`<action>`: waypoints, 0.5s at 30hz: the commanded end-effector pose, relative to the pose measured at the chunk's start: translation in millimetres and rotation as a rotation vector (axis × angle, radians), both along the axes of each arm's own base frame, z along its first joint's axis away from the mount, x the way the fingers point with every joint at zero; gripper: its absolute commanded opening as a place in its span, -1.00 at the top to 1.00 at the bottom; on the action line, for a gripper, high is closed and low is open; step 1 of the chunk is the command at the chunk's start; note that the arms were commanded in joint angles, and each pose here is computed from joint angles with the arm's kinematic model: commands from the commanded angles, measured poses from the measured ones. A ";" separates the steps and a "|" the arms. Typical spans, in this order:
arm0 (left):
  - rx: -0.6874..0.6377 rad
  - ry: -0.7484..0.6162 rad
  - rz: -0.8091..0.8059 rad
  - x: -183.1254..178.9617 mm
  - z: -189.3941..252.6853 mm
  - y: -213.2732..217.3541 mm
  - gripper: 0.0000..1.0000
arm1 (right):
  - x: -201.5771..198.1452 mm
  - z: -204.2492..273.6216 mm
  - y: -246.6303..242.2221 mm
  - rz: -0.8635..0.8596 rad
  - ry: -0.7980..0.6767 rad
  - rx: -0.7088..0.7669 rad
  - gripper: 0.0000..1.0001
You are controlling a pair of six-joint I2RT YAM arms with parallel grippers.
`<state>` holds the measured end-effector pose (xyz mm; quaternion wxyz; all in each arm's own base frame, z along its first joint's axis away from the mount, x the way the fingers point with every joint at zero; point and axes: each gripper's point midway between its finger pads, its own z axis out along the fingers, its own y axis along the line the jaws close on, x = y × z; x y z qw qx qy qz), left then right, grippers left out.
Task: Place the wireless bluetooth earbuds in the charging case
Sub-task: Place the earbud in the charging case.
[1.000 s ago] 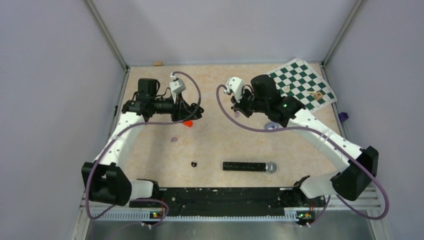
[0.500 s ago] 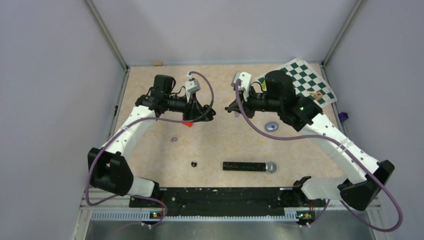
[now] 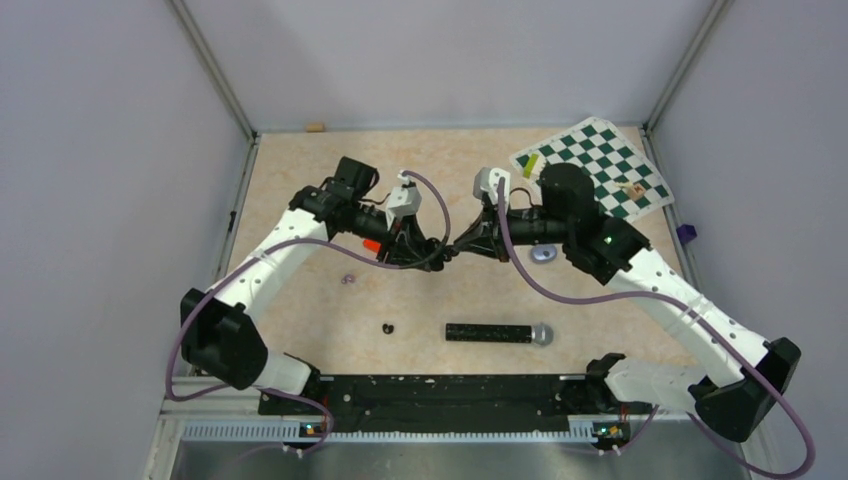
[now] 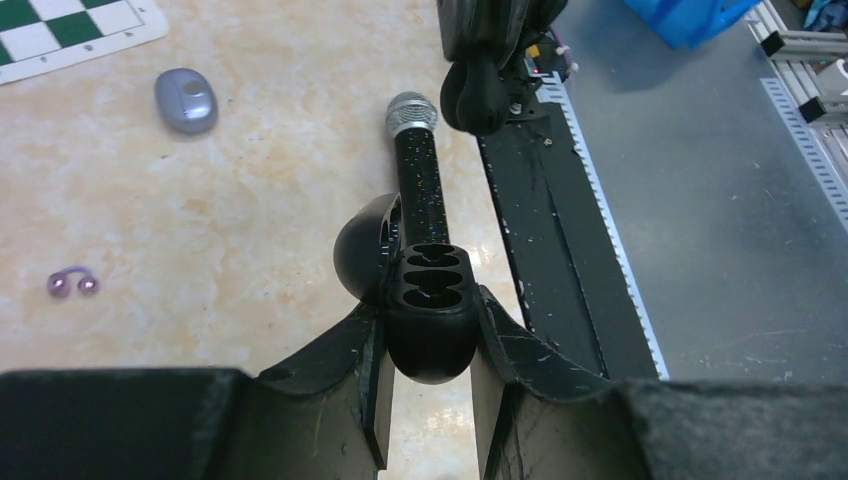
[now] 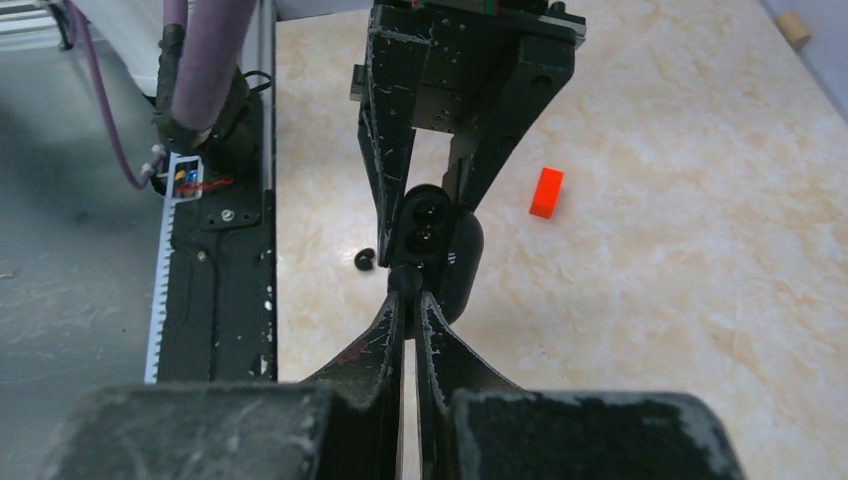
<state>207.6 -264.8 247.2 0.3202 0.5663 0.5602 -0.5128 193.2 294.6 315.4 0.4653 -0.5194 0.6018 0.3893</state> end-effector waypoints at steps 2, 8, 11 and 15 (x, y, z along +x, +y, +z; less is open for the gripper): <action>-0.063 -0.018 -0.074 -18.4 4.4 -3.0 1.00 | -23.0 9.1 12.2 0.144 0.018 0.085 1.00; -0.068 0.008 -0.081 -19.9 -4.2 -4.2 1.00 | -29.7 2.9 15.9 0.189 0.047 0.105 1.00; -0.067 0.024 -0.085 -19.8 -7.2 -5.9 1.00 | -28.2 -4.4 16.8 0.188 0.043 0.105 1.00; -0.066 0.062 -0.100 -22.4 -12.7 -10.7 1.00 | -25.6 -12.2 18.6 0.186 0.039 0.107 1.00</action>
